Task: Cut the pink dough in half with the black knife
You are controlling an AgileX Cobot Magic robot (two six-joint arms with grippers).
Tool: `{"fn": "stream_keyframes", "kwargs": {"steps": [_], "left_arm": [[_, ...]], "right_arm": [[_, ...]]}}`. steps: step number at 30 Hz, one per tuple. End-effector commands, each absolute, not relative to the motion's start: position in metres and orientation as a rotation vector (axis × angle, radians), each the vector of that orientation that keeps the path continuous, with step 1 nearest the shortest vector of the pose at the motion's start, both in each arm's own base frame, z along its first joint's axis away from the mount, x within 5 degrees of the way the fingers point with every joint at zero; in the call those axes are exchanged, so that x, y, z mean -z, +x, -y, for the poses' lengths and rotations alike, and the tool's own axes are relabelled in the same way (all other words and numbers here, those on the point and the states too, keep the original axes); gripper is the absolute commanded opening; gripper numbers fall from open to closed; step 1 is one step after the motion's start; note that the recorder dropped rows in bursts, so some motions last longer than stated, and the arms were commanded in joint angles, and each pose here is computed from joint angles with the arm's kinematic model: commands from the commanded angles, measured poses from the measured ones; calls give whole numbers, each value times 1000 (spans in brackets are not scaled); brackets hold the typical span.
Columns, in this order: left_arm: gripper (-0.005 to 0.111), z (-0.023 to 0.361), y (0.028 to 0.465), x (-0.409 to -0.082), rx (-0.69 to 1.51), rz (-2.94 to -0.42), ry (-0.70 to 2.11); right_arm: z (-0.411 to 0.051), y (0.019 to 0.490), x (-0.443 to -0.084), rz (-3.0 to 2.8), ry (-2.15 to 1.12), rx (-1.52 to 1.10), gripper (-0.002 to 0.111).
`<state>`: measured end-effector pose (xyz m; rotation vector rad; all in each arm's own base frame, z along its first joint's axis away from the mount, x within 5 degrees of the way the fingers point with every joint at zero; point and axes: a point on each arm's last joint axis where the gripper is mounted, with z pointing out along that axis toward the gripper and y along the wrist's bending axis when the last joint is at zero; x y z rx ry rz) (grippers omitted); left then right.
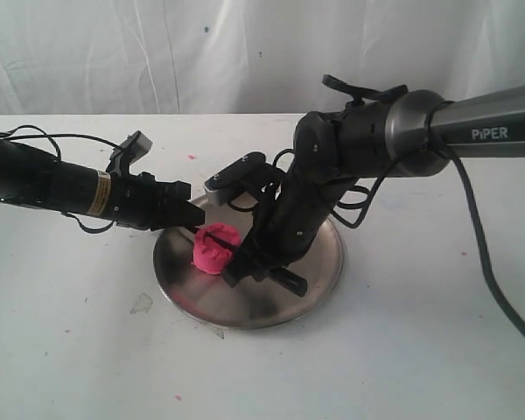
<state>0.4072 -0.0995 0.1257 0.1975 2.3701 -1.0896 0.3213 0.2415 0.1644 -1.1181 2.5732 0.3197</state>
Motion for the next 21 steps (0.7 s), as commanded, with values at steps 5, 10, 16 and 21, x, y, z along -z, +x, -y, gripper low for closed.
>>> {"fn": "stream_keyframes", "kwargs": {"steps": [5,10,16,21], "left_arm": [[0,102,402,-118,1080,-2404,254],[0,102,402,-118,1077,-2405,253],[0,102,402,-118,1077,-2405,253],[0,102,402,-118,1077,-2405,253]], "right_arm": [[-244,327,-149,-2584,-1117,-308,0],[-243,325,-158,-2586,-1127,-316,0],[-244,326,-164,-2549,-1133,-318,0],[-245,328,-139,-2608,-1151,-306,0]]}}
